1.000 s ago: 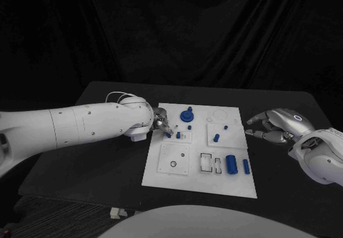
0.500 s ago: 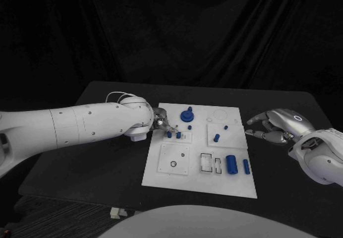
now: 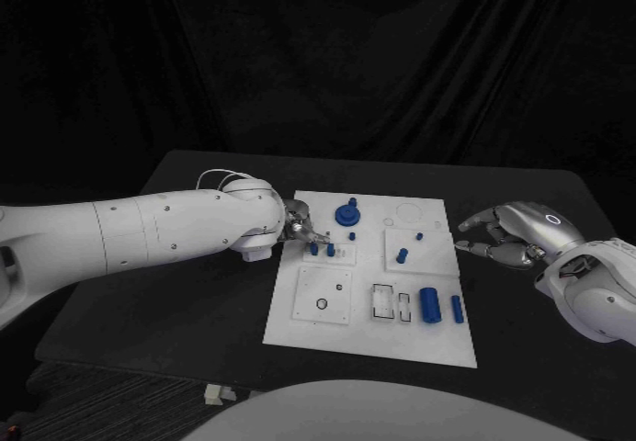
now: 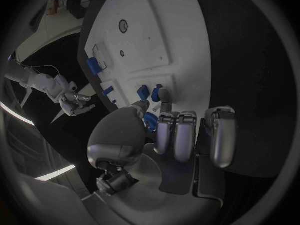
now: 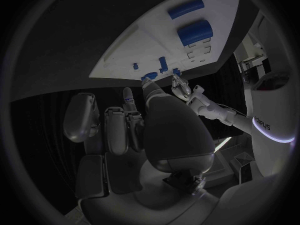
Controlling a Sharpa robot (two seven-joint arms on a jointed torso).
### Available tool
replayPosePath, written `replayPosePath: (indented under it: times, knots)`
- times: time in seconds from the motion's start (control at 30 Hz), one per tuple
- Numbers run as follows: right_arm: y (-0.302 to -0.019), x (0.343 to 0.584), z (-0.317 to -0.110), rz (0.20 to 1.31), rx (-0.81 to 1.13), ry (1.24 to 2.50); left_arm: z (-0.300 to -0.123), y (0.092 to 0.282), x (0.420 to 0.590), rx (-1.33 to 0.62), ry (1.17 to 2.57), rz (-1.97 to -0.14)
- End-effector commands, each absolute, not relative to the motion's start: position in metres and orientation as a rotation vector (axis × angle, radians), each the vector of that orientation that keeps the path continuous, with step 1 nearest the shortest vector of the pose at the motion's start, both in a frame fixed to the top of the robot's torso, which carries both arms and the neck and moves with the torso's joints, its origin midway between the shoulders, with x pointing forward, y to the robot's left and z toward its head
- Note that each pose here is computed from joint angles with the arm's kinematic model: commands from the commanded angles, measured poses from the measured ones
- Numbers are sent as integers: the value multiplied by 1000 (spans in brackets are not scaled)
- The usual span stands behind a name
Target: Assemble the parts on the task board
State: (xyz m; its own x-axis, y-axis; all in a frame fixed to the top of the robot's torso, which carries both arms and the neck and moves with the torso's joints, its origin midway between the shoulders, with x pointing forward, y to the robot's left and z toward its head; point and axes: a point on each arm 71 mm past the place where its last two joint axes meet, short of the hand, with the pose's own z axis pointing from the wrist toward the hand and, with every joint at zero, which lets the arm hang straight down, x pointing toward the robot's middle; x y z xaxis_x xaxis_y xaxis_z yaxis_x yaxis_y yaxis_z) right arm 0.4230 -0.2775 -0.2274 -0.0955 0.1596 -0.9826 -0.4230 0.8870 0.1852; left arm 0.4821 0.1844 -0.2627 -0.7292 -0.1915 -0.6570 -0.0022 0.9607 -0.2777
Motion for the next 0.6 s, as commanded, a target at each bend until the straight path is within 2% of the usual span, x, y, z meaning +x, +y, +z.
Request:
replayPosePath:
  times: [0.03, 0.6]
  knots:
    - [-278, 422, -228, 484, -208, 1600, -268, 183, 478, -116, 2404, -328]
    - [-278, 423, -229, 483, -209, 1602, -267, 184, 477, -115, 2404, -332]
